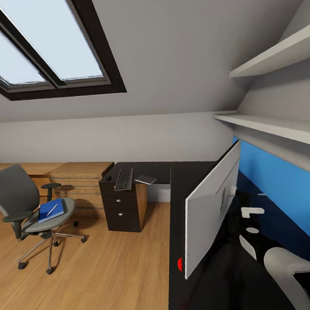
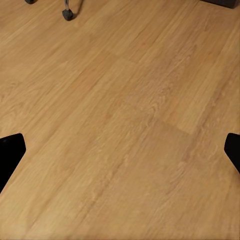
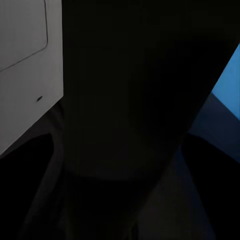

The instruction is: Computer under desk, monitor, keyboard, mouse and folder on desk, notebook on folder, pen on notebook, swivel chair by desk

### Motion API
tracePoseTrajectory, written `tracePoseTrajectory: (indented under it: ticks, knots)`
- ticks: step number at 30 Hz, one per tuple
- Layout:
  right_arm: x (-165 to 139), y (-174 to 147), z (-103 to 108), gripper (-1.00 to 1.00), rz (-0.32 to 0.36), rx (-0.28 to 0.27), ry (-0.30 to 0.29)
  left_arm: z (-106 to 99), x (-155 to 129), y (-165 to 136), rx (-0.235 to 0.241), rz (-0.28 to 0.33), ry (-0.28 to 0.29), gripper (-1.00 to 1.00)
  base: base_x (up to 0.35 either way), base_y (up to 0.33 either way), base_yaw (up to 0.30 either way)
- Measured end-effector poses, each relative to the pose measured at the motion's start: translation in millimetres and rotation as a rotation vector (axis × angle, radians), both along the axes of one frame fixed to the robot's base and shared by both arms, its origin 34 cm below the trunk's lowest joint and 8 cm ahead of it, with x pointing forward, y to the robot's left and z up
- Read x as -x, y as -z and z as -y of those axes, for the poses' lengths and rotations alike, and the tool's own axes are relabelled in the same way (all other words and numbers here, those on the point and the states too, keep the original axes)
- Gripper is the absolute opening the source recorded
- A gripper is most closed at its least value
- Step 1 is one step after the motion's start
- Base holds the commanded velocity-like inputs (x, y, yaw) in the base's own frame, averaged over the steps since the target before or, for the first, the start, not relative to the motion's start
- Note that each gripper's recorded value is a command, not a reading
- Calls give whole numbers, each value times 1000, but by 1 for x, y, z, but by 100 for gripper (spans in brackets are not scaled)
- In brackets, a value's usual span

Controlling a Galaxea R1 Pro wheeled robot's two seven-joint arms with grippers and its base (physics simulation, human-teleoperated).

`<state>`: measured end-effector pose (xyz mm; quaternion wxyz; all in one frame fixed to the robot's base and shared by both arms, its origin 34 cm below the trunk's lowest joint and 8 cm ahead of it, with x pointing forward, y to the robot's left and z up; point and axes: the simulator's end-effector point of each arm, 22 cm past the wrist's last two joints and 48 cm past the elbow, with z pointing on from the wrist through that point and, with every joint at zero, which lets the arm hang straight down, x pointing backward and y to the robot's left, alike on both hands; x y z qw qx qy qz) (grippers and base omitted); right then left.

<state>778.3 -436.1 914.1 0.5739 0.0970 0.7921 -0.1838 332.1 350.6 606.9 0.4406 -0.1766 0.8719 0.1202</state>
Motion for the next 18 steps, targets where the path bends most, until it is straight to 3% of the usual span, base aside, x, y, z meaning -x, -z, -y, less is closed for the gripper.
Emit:
tracePoseTrajectory:
  ticks: [18]
  knots:
    - [-1, -2, 1, -100, 5, -1, 0, 0, 0, 0, 0, 0, 1, 100, -6, -3, 0]
